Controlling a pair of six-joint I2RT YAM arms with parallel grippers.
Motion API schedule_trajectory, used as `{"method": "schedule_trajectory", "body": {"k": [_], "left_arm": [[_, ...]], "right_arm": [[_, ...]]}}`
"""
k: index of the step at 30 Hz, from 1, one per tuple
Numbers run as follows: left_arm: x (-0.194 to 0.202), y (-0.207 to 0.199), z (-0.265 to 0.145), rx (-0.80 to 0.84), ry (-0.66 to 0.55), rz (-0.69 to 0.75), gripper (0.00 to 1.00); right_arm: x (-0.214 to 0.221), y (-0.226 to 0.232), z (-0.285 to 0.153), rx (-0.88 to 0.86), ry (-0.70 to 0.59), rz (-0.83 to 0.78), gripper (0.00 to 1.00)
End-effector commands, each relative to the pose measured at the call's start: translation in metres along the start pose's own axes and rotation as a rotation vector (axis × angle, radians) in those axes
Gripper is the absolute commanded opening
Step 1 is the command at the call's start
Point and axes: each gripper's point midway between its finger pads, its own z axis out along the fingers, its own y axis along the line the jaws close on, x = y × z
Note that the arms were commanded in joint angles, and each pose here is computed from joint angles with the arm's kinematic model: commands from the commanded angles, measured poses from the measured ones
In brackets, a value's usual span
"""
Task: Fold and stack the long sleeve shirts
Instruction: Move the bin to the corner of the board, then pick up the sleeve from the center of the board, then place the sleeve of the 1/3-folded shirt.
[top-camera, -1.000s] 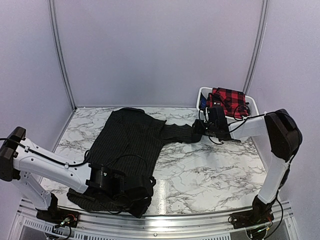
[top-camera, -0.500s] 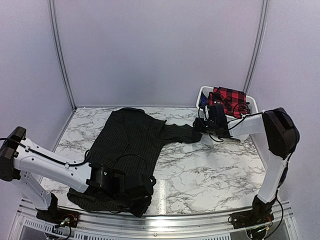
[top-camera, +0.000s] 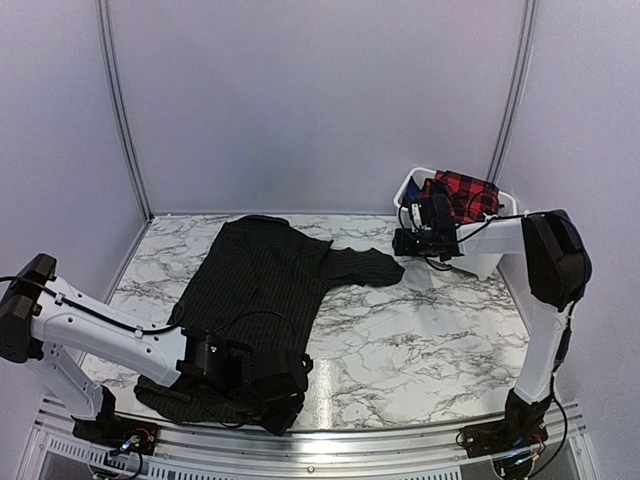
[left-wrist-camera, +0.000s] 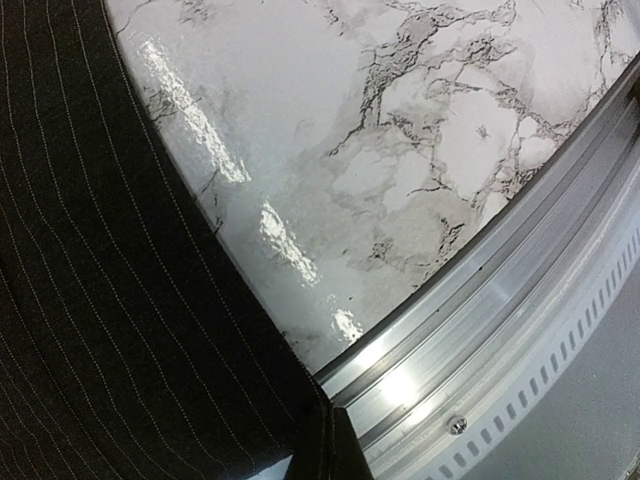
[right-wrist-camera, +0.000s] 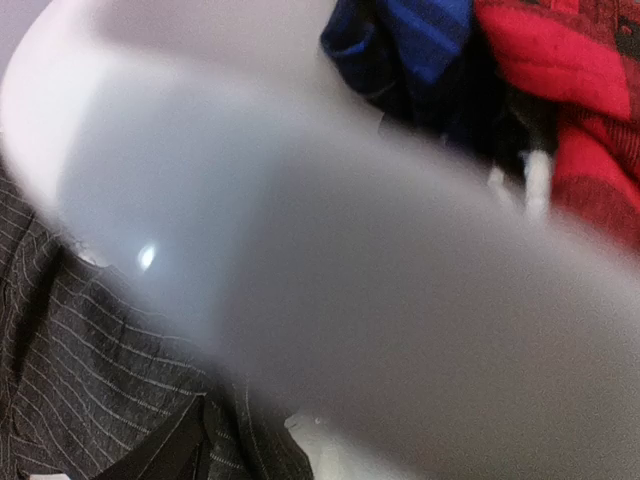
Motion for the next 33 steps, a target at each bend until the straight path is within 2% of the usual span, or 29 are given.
{"method": "schedule_trajectory", "body": {"k": [1,7,12,15,19,21,28,33], "left_arm": [[0.001,0.000,0.004,0.005,0.012,0.007,0.00],[0.004,0.002,0.004,0.006,0.017,0.006,0.00],[0.003,0.003,0.004,0.004,0.017,0.000,0.00],[0.002,0.002,0.003,0.006,0.010,-0.003,0.00],[0.001,0.001,0.003,0.011,0.009,-0.001,0.00],[0.001,0.001,0.003,0.012,0.009,0.003,0.00],[0.004,0.002,0.001,0.023,0.011,0.019,0.00],[0.005,0.003,0.000,0.026,0.009,0.017,0.00]], "right_arm": [[0.018,0.027,-0.021,0.000,0.021,-0.055,0.70],[0.050,0.023,-0.018,-0.012,0.033,0.007,0.69],[0.063,0.022,-0.008,-0.017,0.058,0.021,0.61],[0.060,0.025,-0.011,-0.027,0.049,0.028,0.43],[0.045,0.029,-0.029,-0.040,0.014,0.054,0.11],[0.036,0.030,-0.043,-0.030,-0.009,0.060,0.02],[0.019,0.029,-0.090,-0.017,-0.080,0.095,0.00],[0.032,0.037,-0.107,0.053,-0.037,0.087,0.00]]}}
